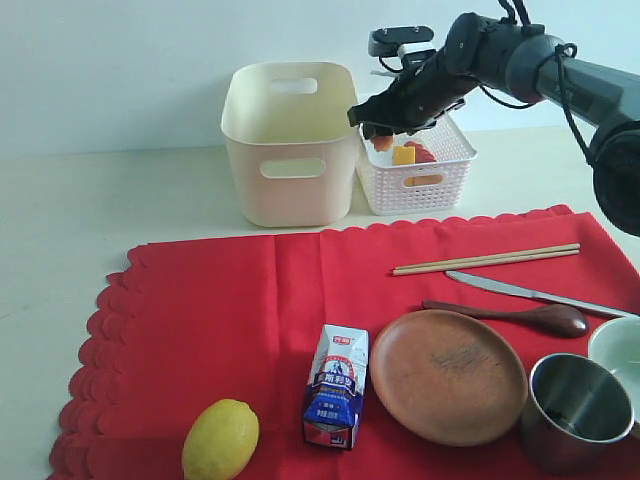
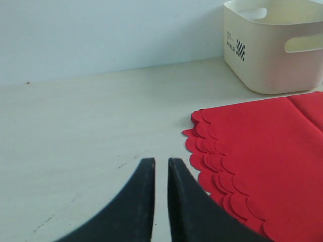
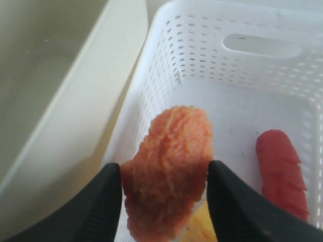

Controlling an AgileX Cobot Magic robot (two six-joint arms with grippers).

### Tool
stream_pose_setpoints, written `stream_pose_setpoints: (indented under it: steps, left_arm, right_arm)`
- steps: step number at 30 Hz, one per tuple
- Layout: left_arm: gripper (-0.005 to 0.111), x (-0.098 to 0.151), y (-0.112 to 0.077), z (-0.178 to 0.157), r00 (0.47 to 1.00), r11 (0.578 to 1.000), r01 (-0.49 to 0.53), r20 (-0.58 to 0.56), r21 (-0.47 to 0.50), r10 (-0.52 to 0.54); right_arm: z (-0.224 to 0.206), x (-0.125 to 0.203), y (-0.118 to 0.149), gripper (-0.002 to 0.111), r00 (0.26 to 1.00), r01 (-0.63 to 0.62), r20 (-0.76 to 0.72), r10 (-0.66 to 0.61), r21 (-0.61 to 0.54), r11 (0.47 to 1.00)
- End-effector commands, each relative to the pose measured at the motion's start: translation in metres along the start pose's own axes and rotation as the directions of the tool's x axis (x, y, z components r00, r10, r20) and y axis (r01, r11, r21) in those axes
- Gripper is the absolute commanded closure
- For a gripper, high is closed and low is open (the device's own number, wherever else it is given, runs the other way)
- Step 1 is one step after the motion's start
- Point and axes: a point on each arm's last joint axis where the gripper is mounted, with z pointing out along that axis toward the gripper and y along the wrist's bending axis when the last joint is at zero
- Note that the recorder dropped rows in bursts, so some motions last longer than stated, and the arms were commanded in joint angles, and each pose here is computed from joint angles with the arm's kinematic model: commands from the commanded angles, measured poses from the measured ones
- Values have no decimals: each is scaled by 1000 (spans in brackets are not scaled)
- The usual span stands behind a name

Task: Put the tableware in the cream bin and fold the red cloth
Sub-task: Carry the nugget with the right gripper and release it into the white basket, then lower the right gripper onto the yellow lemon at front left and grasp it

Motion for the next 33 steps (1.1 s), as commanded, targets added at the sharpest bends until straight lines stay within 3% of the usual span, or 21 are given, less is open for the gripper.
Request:
stream_pose_setpoints:
  steps: [1, 6, 9, 16, 22, 29, 33]
  left_arm:
    - [95, -1, 0, 0, 1000, 1000, -10, 12, 3, 10]
    - [95, -1, 0, 0, 1000, 1000, -10, 12, 3, 10]
    - [95, -1, 0, 0, 1000, 1000, -10, 12, 3, 10]
    - [95, -1, 0, 0, 1000, 1000, -10, 12, 3, 10]
    - [95, -1, 0, 0, 1000, 1000, -10, 12, 3, 10]
    - [95, -1, 0, 0, 1000, 1000, -10, 12, 3, 10]
    - [95, -1, 0, 0, 1000, 1000, -10, 12, 3, 10]
  right_arm:
    - [-2, -3, -4, 60, 1000, 16, 9, -16, 13, 1000]
    - [-11, -11, -1, 34, 1000, 25, 2, -25, 1, 1000]
    - [-20, -17, 1, 28, 999, 34, -11, -34, -12, 999]
    - [-59, -39, 6, 29, 998, 43, -35, -43, -5, 999]
    - [-106, -51, 5, 38, 994, 65, -95, -60, 51, 997]
    - [-154, -64, 15, 38, 994, 87, -66, -86, 5, 996]
    - [-168, -63, 30, 38, 996, 57, -63, -63, -89, 994]
